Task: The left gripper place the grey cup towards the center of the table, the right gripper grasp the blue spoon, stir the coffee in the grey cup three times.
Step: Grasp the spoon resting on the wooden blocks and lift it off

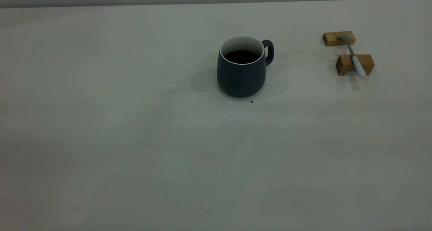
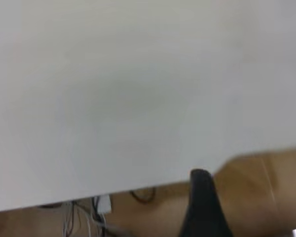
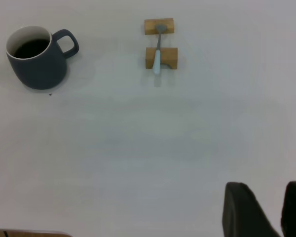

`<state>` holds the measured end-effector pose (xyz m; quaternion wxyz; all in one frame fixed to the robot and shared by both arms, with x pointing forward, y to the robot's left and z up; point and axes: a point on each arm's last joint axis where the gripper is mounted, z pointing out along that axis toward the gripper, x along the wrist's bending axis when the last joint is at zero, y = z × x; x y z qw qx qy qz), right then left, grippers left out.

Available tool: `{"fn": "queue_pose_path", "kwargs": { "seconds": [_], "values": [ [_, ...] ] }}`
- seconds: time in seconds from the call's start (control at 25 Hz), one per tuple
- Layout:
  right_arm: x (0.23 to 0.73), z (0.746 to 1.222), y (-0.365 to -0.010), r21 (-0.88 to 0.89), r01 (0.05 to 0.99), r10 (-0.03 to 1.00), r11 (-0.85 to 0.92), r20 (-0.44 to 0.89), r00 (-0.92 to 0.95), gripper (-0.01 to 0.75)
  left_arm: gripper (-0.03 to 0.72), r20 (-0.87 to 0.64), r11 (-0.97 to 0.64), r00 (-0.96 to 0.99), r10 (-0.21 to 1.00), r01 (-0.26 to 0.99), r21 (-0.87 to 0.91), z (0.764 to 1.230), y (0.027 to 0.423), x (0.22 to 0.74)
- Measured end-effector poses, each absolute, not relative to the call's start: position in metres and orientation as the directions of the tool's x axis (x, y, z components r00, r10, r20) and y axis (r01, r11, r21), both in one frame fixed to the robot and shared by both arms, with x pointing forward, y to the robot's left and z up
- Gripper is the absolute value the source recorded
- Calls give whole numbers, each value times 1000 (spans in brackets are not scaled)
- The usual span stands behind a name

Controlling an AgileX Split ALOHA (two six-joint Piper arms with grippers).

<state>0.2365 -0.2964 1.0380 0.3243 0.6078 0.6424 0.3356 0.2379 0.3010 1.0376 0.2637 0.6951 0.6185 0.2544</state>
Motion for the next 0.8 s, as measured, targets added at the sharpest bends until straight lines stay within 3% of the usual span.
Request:
{"fn": "queue_pose_path", "kwargs": {
  "seconds": [0.24, 0.8],
  "values": [
    [236, 1038, -296, 826, 563, 999, 36, -9, -51, 238, 585, 32, 22, -73, 997, 638, 770, 1036, 299, 219],
    [236, 1038, -296, 826, 563, 999, 35, -8, -51, 238, 585, 32, 24, -76, 997, 634, 773, 1036, 299, 218]
  ]
}}
